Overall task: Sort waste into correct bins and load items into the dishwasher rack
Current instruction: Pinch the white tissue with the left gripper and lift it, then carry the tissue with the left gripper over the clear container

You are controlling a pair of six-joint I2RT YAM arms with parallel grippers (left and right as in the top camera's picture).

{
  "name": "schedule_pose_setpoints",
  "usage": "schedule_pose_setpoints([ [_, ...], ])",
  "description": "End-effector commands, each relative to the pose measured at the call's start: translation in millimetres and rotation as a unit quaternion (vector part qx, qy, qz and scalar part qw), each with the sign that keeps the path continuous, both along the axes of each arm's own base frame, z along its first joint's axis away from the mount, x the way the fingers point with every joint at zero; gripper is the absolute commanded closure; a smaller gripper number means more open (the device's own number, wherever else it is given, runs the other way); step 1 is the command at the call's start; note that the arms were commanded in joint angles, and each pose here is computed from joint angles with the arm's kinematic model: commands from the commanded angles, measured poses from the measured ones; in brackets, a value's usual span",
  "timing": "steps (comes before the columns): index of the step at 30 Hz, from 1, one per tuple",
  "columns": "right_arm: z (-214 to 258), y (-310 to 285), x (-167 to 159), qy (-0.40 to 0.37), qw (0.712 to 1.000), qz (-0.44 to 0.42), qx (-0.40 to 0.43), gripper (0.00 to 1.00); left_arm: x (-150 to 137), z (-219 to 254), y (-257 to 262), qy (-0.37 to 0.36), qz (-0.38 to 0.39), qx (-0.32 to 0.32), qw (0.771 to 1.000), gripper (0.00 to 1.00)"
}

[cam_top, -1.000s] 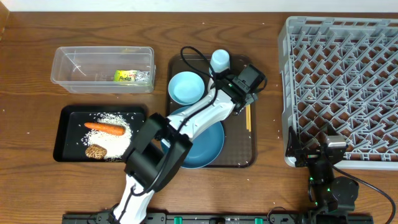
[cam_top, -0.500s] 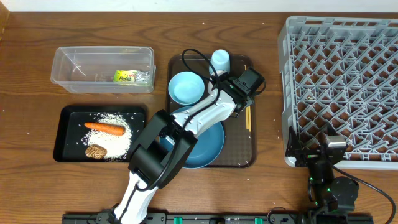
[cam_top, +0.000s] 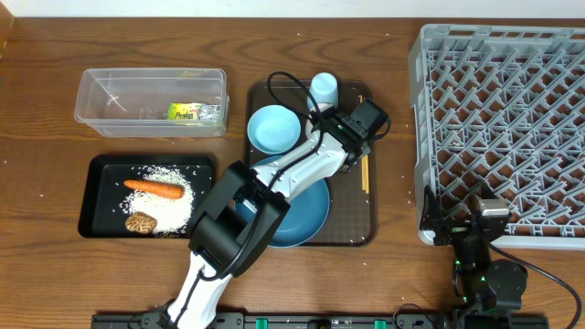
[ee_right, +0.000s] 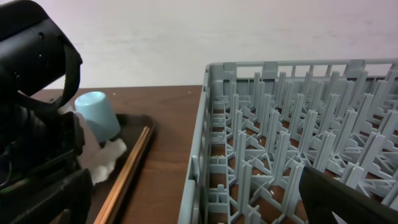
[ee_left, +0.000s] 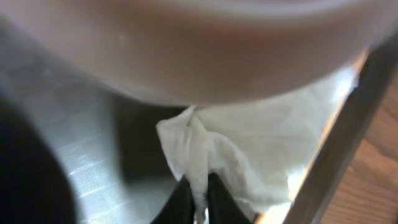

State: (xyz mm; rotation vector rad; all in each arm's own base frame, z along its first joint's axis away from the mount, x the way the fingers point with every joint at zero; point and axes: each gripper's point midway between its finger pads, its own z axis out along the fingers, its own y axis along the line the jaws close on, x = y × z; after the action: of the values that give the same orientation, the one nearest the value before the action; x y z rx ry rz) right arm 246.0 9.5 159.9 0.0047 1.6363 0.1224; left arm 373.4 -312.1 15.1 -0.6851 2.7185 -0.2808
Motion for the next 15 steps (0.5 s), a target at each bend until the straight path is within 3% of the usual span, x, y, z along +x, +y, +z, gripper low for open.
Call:
schedule_pose_setpoints([
  [1,-0.5,-4.8,0.0,-0.001,1.000,-0.010,-0.001,0.01,-3.9,6.7,5.3,0.004,0.000,0.007,1.000,0.94],
  [7,-0.5,-4.8,0.0,-0.001,1.000,-0.010,-0.001,0.01,-11.3,39.0,8.7,0.000,-0.007,-0.004,1.000,0.94],
  [15,-0.6,-4.8,0.0,0.000,1.000,-0.010,-0.001,0.01,-23.8,99.9,-5.9,-0.018,-0.067,-0.070,0.995,0.94],
])
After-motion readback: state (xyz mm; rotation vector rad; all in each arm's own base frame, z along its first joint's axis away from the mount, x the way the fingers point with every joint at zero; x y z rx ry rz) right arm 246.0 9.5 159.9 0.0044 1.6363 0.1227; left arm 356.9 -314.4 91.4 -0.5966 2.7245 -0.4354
